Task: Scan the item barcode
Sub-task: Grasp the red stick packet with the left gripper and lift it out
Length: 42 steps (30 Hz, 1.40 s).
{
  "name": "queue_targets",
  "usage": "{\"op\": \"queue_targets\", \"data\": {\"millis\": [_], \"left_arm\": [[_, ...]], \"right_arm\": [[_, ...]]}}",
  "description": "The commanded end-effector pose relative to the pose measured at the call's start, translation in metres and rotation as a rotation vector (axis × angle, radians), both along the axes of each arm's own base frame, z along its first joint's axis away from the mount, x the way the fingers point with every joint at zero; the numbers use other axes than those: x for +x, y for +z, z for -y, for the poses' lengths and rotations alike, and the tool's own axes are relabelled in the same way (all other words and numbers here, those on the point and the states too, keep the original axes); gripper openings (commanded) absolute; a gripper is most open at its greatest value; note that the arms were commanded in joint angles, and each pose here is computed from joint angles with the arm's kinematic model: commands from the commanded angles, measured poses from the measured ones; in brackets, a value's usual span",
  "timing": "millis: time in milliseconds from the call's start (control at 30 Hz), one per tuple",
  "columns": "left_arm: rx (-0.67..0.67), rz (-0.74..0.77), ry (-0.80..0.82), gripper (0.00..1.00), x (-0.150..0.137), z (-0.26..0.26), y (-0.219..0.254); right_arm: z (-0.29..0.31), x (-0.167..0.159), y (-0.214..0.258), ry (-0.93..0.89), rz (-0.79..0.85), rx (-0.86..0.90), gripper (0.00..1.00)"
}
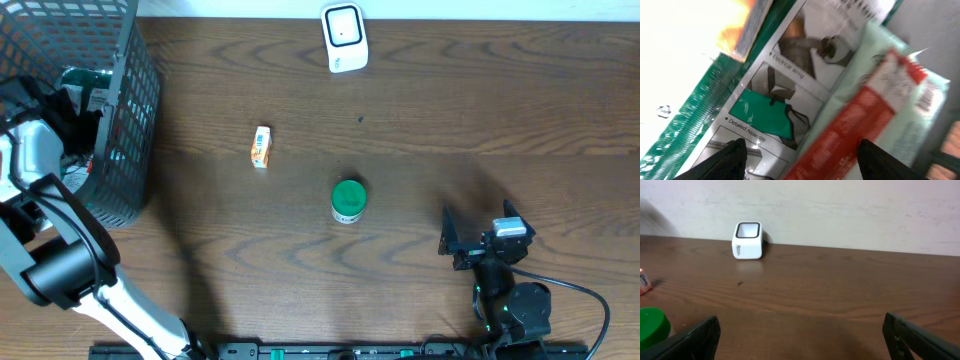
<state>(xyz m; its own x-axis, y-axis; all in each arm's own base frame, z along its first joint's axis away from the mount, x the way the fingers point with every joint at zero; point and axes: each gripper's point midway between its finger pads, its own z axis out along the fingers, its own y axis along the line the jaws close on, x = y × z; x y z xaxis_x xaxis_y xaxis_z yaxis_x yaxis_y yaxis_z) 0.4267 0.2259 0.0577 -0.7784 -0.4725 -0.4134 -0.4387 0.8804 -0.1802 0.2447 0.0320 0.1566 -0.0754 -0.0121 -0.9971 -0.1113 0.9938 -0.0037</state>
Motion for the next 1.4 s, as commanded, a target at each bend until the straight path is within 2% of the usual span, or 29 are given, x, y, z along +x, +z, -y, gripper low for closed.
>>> {"op": "queue_targets", "data": {"millis": [0,133,333,533,667,767,800,900,933,1133,1233,1367], "left_arm": [[0.024,0.113,-0.036,0.72,0.013,0.003,0.046],[-0.015,0.114,-0.053,0.77,0.013,0.011,0.043],[0.007,0.041,-0.052,0.78,0.001,0.008,0.017],[-0.036,-0.027,-0.059,0.77,-0.005,0.014,-0.017],[-0.048,-0.046,-0.058,0.62,-0.007,0.015,-0.027],[-0.039,-0.03,-0.057,0.31,-0.004,0.013,-0.021],[-0.032,-0.02,-0.057,0.25,-0.003,0.012,-0.016],[-0.004,0.022,-0.057,0.18,0.004,0.008,0.005],[0.011,0.045,-0.057,0.13,0.006,0.006,0.017],[0.087,0.241,0.016,0.1,0.014,0.001,0.111],[0.107,0.36,0.074,0.1,0.006,0.006,0.169],[0.114,0.514,0.121,0.1,-0.018,0.026,0.246]], "right_arm": [[0.003,0.0,-0.001,-0.015,-0.005,0.016,0.99],[0.003,0.0,-0.001,-0.015,-0.006,0.016,0.99],[0.003,0.0,-0.001,-0.015,-0.006,0.016,0.99],[0.003,0.0,-0.001,-0.015,-0.006,0.016,0.99],[0.003,0.0,-0.001,-0.015,-0.006,0.016,0.99],[0.003,0.0,-0.001,-0.015,-0.006,0.016,0.99],[0.003,0.0,-0.001,-0.015,-0.006,0.016,0.99],[0.003,0.0,-0.001,-0.015,-0.005,0.016,0.99],[0.003,0.0,-0.001,-0.015,-0.005,0.016,0.99],[0.003,0.0,-0.001,-0.015,-0.006,0.016,0.99],[0.003,0.0,-0.001,-0.015,-0.006,0.016,0.99],[0.003,0.0,-0.001,-0.015,-0.006,0.016,0.99]]}}
